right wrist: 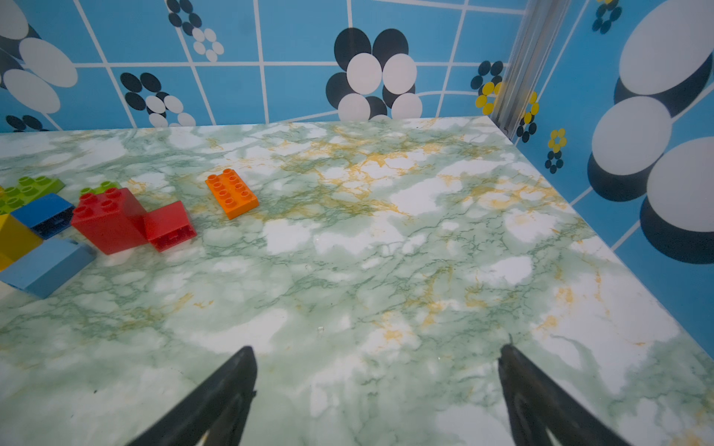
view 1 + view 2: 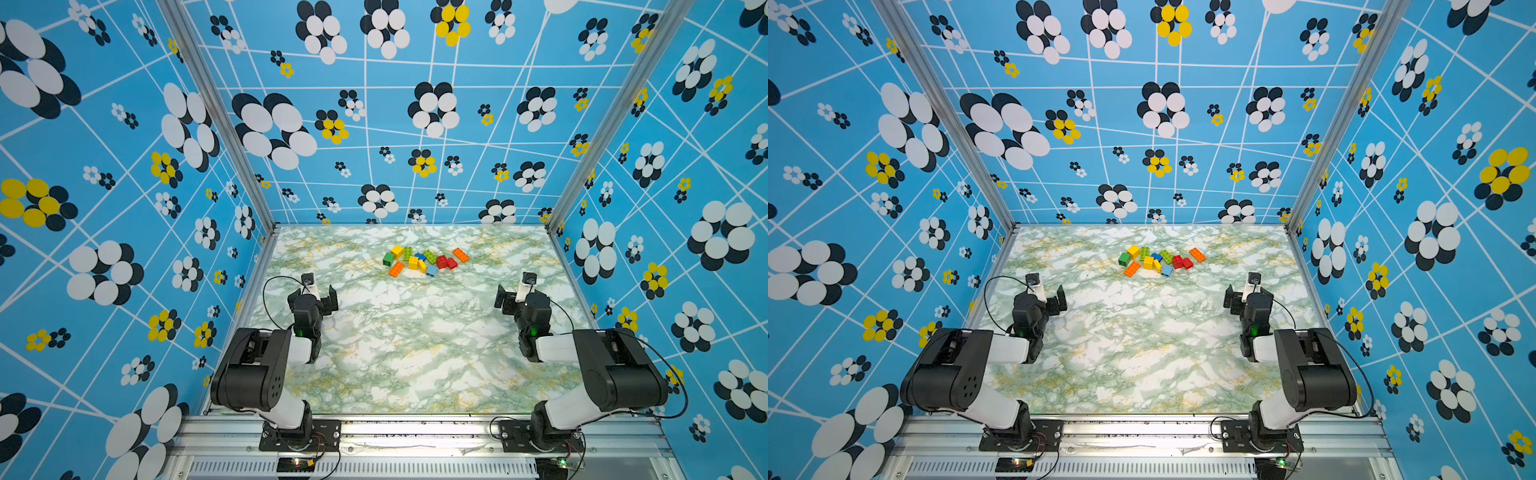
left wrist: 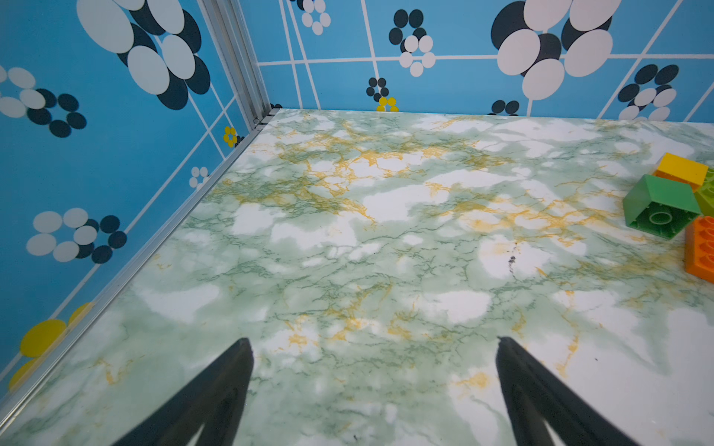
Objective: Assemble the letter p with lego
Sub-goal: Pick up the lego brick from the center of the board.
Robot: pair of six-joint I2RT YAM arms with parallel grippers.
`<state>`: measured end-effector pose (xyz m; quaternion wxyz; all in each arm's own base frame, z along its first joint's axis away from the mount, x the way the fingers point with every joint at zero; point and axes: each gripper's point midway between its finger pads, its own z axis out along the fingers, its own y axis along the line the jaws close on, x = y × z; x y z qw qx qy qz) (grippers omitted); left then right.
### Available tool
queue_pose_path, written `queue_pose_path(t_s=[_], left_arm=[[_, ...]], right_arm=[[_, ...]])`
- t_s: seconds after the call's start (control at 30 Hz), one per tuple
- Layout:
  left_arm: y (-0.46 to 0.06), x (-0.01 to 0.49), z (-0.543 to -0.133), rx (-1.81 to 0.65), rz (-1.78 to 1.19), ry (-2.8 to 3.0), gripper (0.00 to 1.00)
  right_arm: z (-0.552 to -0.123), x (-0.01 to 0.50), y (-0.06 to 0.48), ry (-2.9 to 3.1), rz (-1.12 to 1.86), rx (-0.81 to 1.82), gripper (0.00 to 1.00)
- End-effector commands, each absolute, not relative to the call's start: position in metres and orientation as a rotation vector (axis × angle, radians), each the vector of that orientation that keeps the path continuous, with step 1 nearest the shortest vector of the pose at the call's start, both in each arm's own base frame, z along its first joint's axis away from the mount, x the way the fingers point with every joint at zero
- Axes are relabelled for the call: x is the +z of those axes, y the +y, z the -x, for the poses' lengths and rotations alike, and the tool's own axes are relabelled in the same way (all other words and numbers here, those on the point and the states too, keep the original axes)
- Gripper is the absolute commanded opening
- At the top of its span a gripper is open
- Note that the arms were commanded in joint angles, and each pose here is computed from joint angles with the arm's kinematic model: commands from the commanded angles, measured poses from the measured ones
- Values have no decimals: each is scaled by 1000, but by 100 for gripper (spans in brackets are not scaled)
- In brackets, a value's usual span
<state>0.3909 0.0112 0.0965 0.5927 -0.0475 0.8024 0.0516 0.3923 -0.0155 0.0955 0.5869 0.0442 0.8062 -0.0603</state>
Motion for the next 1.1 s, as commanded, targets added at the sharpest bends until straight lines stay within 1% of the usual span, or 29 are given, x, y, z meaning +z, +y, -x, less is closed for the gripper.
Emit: queue_pose_path(t_s=[0.0,0.13,0.23,0.3,0.4,0.5,0.6,0.67,0.73,0.8,0.87,0.97,1.07], left_arm=[[12,99,-394,137,101,1862,99],[12,100,-394,139,100,1858,99],[-10,116,-382,133,-11,1779,99],[-21,133,-370,204,-59,1723,99],[-43,142,-365,183,-171,1716,99],[-42,129,-370,190,-173,1770,99],[-38,129,-370,226,-144,1730,99],[-35,138,-365,283,-107,1695,99],[-47,159,-357,314,-157,1630,99],[-59,179,-351,284,-179,1590,99],[-67,197,-348,212,-164,1594,99],[-77,219,-345,76,-137,1650,99],[-72,238,-341,-13,-4,1677,99]], right_arm=[[-395,95,-16,1884,-98,-142,99],[-395,96,-16,1881,-100,-142,99],[-388,105,-8,1846,-52,-107,99],[-381,115,-6,1814,-39,-99,99],[-381,116,-10,1832,-59,-116,99],[-384,112,-10,1835,-63,-118,99],[-381,115,-9,1813,-58,-111,99],[-376,125,-7,1787,-47,-99,99],[-370,137,-2,1780,-22,-86,99],[-367,152,3,1781,-6,-60,99],[-368,173,6,1769,-55,0,99],[-373,203,9,1768,-159,104,99],[-376,224,-2,1797,-363,163,99]])
